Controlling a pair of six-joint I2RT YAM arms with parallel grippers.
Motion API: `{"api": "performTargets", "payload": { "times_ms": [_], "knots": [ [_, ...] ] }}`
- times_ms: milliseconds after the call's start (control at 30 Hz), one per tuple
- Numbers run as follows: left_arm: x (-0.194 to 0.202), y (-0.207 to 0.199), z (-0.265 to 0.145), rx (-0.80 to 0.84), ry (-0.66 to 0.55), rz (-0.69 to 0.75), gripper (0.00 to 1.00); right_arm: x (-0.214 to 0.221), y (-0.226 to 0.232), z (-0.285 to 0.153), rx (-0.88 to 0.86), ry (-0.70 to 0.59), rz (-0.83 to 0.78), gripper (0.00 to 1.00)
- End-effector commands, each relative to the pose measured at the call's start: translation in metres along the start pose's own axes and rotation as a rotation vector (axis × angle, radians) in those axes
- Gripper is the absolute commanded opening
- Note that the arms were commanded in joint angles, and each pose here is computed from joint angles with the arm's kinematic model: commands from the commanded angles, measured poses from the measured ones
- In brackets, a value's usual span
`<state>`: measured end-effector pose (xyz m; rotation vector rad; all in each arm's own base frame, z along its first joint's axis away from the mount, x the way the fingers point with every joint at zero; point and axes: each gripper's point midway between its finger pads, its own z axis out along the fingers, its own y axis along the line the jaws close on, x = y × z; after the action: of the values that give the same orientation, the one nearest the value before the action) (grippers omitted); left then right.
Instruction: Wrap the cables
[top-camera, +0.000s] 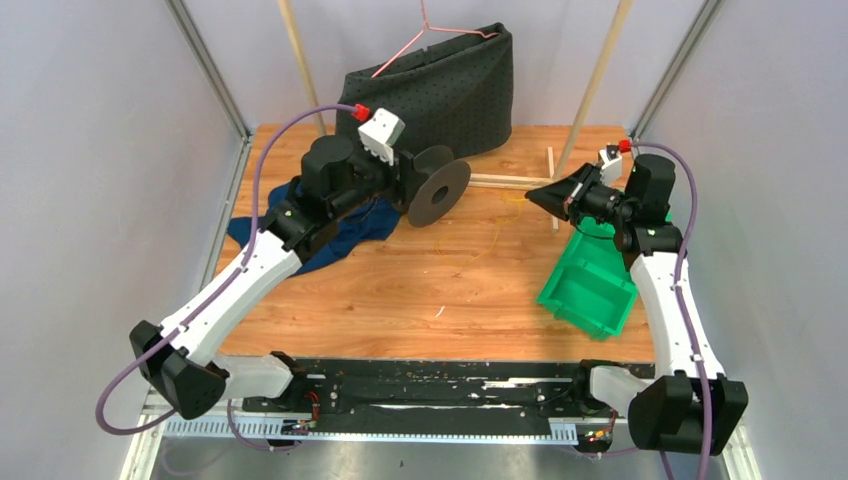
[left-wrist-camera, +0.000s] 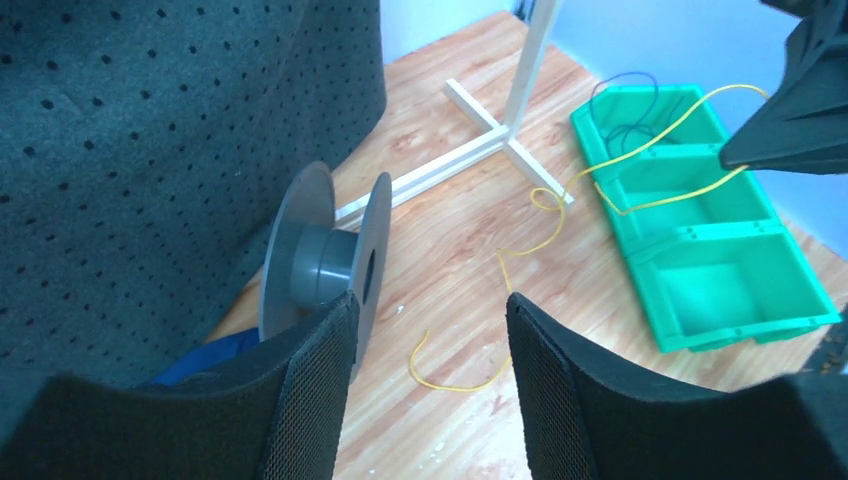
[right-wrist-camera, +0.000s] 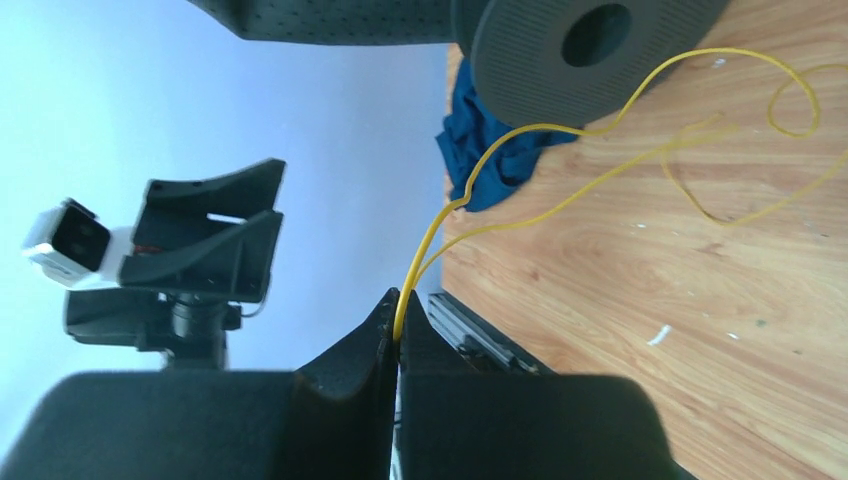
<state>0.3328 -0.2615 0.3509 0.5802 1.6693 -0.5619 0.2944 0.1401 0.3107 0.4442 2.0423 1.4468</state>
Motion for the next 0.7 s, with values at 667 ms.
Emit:
{"api": "performTargets", "payload": {
  "times_ms": [667],
  "knots": [
    [-0.005,-0.079,0.001,0.387,-0.002,-0.354,0.68,0.003,0.072,0.045,-0.272,0.071,0.388,0.01]
  ]
}}
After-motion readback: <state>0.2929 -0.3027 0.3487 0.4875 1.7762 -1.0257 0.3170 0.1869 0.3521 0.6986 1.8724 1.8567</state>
